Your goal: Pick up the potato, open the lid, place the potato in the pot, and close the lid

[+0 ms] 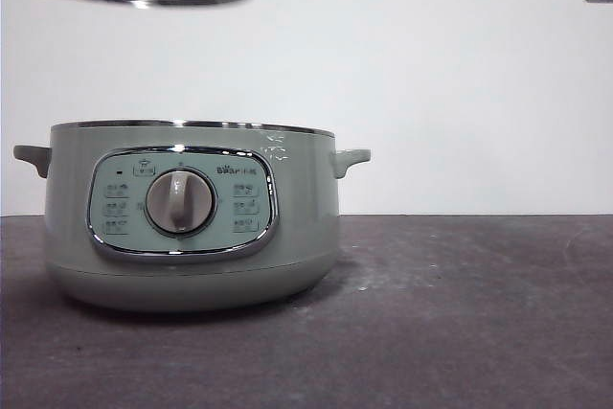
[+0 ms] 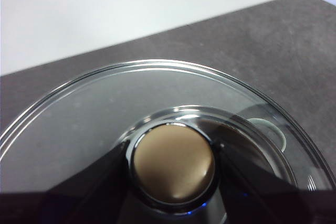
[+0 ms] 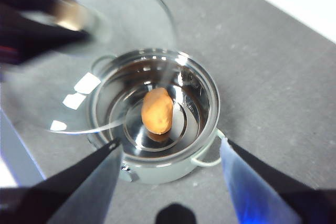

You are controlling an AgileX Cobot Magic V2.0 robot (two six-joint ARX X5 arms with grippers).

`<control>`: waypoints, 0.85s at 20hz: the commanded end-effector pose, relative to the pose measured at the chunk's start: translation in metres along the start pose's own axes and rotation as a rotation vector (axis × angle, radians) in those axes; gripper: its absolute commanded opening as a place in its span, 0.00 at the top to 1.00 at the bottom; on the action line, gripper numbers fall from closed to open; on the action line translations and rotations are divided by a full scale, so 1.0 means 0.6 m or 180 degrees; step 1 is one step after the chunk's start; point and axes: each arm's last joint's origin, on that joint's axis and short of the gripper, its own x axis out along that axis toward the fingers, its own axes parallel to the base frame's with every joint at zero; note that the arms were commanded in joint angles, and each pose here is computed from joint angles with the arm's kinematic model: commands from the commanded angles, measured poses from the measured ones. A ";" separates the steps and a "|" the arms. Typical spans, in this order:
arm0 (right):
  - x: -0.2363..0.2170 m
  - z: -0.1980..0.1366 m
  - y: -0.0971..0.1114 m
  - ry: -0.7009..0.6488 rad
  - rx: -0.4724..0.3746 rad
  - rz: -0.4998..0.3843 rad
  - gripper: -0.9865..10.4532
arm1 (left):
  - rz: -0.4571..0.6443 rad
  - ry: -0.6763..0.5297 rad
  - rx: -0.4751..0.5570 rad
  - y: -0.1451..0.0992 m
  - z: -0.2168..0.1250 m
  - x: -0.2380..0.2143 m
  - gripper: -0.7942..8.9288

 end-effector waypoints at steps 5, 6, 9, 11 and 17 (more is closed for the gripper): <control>-0.050 -0.023 0.007 0.0110 0.0071 0.0013 0.64 | -0.0273 0.0062 0.0026 -0.010 -0.002 0.094 0.93; -0.051 -0.026 0.008 0.0160 0.0076 0.0019 0.64 | -0.0356 0.0080 0.0026 -0.013 -0.004 0.107 0.93; -0.051 -0.031 0.008 0.0265 0.0083 0.0033 0.64 | -0.0411 0.0156 0.0035 -0.019 -0.014 0.138 0.93; -0.051 -0.032 0.009 0.0285 0.0085 0.0036 0.64 | -0.0412 0.0230 0.0035 -0.020 -0.021 0.155 0.93; -0.051 -0.032 0.009 0.0285 0.0085 0.0034 0.64 | -0.0416 0.0546 0.0039 -0.023 -0.048 0.194 0.93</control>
